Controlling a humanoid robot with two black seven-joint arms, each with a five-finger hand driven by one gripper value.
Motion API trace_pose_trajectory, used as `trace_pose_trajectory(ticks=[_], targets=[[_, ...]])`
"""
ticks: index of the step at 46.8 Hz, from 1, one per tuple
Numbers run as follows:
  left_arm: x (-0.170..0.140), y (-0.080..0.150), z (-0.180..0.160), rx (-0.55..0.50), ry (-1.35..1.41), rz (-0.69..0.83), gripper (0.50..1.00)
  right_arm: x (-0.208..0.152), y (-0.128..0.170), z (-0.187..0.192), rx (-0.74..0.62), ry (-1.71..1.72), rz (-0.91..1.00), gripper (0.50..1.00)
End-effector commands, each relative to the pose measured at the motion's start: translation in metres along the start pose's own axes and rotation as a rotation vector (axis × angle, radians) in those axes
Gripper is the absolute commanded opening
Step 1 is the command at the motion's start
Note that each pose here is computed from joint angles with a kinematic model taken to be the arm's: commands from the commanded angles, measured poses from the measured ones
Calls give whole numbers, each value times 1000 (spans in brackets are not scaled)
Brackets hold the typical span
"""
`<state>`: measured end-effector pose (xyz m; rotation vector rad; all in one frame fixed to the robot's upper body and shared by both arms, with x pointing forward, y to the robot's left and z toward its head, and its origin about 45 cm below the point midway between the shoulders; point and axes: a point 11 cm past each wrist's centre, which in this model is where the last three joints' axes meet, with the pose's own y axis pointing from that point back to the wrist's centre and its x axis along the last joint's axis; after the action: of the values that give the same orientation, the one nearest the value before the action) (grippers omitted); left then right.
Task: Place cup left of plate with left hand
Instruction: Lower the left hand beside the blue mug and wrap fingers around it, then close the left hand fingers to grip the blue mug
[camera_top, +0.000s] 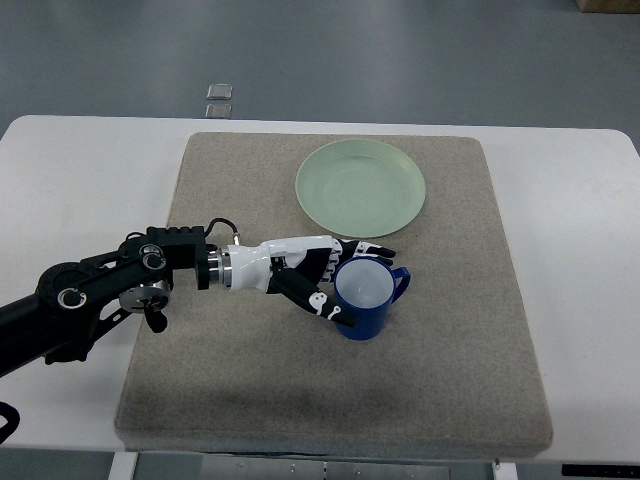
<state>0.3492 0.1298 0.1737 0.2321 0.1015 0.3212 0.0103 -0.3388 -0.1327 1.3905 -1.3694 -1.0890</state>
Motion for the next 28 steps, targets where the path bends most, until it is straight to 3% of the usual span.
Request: trace_pose_trajectory(ticks=[1,28], targets=[[-2,-3,0,-3,1,-6,999,0,0,0,-1,0,0,932],[-2,-8,-8,15,12,0,981,0,0,0,-1,0,0,932]])
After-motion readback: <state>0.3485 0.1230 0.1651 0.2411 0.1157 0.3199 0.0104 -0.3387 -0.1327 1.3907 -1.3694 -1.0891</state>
